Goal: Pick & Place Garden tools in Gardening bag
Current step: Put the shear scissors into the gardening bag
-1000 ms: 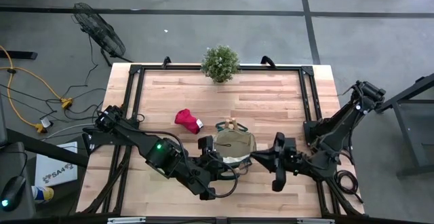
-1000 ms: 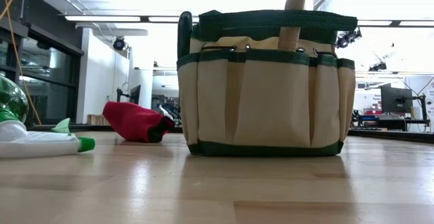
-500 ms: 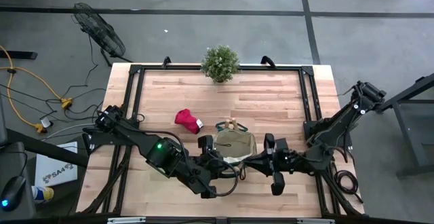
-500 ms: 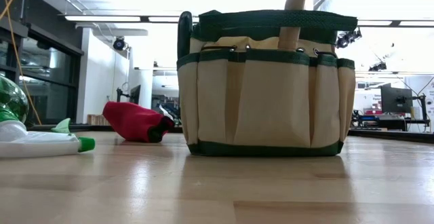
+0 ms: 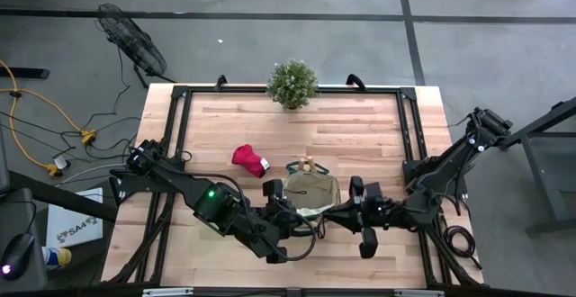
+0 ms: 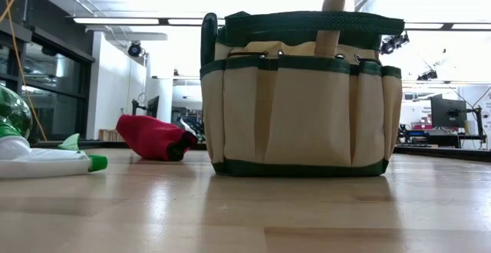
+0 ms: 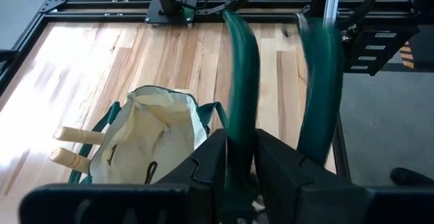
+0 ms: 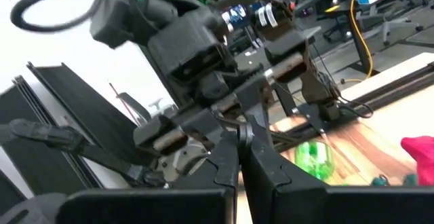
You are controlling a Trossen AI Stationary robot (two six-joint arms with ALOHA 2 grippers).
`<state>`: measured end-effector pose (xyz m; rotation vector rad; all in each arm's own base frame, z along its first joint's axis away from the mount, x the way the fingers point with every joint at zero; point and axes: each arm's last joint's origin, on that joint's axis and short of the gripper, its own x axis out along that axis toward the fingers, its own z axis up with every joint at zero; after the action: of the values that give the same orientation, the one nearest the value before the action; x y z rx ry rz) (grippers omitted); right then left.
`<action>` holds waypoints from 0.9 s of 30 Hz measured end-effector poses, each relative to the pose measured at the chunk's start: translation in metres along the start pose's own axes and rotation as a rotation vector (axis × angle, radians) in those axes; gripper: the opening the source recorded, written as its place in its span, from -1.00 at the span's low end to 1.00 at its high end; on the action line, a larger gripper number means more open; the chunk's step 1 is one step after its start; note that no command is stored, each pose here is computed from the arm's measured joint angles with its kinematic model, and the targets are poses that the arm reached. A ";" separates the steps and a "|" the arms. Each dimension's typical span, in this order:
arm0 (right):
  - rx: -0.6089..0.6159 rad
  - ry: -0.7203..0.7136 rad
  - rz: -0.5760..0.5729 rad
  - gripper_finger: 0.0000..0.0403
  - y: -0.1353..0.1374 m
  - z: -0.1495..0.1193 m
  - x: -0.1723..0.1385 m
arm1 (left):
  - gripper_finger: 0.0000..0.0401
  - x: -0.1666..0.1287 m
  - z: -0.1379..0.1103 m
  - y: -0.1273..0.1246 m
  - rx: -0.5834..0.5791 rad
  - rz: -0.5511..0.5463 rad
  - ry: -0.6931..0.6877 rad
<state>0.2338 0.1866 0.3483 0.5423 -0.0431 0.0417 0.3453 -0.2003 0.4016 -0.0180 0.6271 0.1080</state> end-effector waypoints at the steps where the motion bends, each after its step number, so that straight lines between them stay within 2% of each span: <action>1: 0.002 -0.006 0.003 -0.98 0.000 0.001 0.000 | -0.61 0.000 0.000 0.000 -0.002 0.000 -0.002; 13: 0.005 -0.033 0.029 -0.98 0.003 0.004 0.000 | -0.55 0.000 0.001 0.000 -0.004 0.000 -0.007; 27: 0.023 -0.116 0.085 -0.98 0.009 0.046 -0.036 | -0.55 0.000 0.001 0.000 -0.004 -0.001 -0.006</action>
<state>0.1963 0.1698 0.3902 0.5650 -0.1787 0.0940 0.3457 -0.2004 0.4021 -0.0216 0.6208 0.1085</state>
